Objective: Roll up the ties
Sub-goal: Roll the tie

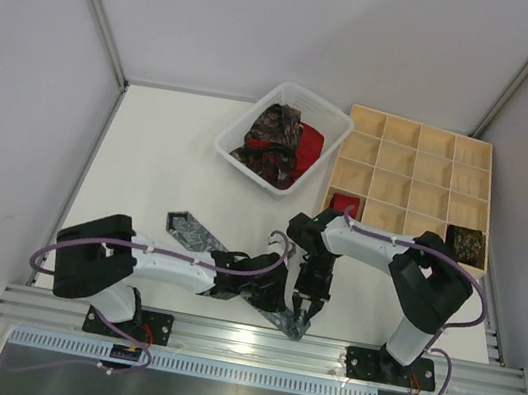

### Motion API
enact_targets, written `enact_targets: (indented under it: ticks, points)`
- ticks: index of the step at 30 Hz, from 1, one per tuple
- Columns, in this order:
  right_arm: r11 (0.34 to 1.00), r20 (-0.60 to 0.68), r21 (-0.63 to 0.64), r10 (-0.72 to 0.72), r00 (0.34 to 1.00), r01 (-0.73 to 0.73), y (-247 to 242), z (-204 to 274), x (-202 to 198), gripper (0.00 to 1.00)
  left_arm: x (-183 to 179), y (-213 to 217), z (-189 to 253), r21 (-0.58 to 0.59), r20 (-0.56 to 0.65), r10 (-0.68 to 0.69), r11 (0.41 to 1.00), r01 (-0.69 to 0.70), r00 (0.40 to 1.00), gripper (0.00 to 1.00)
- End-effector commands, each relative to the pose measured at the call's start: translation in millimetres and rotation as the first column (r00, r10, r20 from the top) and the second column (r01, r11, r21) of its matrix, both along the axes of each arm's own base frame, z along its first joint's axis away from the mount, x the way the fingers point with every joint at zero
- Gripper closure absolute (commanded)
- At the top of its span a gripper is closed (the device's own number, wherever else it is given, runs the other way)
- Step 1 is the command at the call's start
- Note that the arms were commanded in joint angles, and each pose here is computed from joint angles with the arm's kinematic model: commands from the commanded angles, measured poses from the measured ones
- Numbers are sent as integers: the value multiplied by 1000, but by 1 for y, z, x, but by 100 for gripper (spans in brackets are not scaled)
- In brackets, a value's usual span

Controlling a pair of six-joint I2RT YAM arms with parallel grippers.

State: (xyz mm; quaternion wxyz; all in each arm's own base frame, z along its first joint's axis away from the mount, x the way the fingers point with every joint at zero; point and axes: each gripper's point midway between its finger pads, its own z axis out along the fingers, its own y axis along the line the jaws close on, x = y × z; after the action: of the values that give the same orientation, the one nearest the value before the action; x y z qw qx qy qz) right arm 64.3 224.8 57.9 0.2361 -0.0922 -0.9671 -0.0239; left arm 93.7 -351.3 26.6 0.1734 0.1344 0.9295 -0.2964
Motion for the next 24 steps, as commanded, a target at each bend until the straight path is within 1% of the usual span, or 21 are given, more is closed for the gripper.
enact_targets:
  ticks: [1,4,6,7,9,12,16,24]
  points:
    - [1000,-8,-10,3,1000,-3,6,6,3,71,0,-1,6,-21,39,-1,1000,2,999,88]
    - [1000,-1,-5,-4,1000,4,10,6,6,67,3,2,9,-24,56,20,1000,-19,998,89]
    - [1000,1,1,-15,1000,15,12,5,7,64,8,11,10,-5,84,50,999,-49,995,90]
    - [1000,-3,8,-18,1000,18,13,5,6,63,11,14,15,-9,102,62,998,-62,993,90]
    - [1000,-5,9,-27,1000,27,14,4,6,62,18,27,13,25,138,101,994,-105,985,90]
    - [999,-6,9,-35,999,35,16,4,7,60,24,43,15,31,176,147,987,-155,973,90]
    - [999,4,10,-53,999,53,21,5,9,58,25,53,14,42,188,168,983,-178,968,90]
    - [998,3,17,-67,998,67,36,2,11,57,27,58,21,27,203,191,979,-201,960,91]
